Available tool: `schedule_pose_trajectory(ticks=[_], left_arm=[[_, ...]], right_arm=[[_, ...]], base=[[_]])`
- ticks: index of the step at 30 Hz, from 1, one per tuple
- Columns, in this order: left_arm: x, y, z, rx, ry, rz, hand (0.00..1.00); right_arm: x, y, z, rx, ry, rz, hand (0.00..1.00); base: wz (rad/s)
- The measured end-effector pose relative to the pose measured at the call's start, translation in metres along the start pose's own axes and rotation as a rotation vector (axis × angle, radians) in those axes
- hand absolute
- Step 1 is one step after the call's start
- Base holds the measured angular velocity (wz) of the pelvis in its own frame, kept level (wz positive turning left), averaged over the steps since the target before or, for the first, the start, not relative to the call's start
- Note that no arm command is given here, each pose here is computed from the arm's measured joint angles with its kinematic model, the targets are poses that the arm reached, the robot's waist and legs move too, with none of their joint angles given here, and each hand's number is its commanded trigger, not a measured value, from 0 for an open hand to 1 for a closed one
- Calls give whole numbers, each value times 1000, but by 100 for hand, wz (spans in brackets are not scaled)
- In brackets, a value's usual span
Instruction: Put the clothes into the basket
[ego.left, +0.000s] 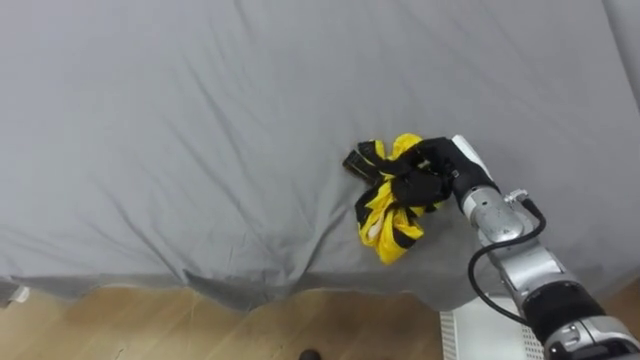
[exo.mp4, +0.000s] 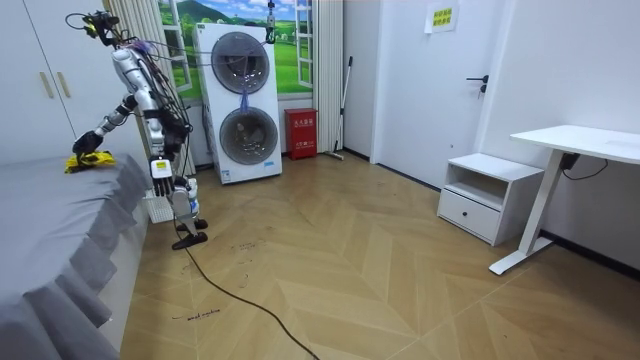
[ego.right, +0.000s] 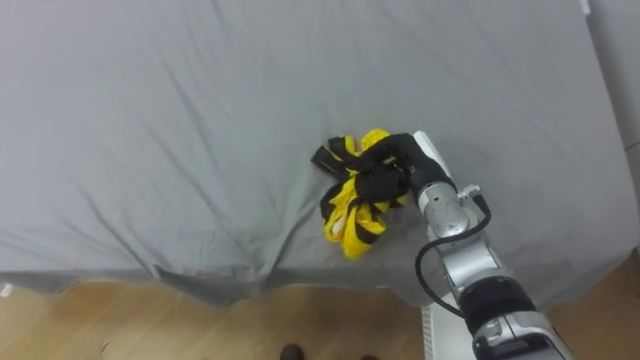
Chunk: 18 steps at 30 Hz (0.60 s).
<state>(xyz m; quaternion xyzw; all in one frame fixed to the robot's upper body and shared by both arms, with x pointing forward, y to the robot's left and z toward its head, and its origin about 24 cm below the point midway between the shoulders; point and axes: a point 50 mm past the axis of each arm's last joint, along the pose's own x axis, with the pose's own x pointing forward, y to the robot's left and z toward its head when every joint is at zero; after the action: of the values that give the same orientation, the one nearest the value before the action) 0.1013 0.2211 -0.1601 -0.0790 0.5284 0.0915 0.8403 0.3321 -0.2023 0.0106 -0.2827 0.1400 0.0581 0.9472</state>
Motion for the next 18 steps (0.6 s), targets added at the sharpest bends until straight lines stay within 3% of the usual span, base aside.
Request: schedule_pose_trajectory(ticks=[9, 18], left_arm=[[-1, 4, -1, -13, 3, 13, 0], [-2, 10, -6, -59, 14, 37, 0]], right_arm=[[-1, -1, -4, 46, 17, 14, 100], [-2, -21, -6, 162, 17, -88, 100]], base=[[0], [0]])
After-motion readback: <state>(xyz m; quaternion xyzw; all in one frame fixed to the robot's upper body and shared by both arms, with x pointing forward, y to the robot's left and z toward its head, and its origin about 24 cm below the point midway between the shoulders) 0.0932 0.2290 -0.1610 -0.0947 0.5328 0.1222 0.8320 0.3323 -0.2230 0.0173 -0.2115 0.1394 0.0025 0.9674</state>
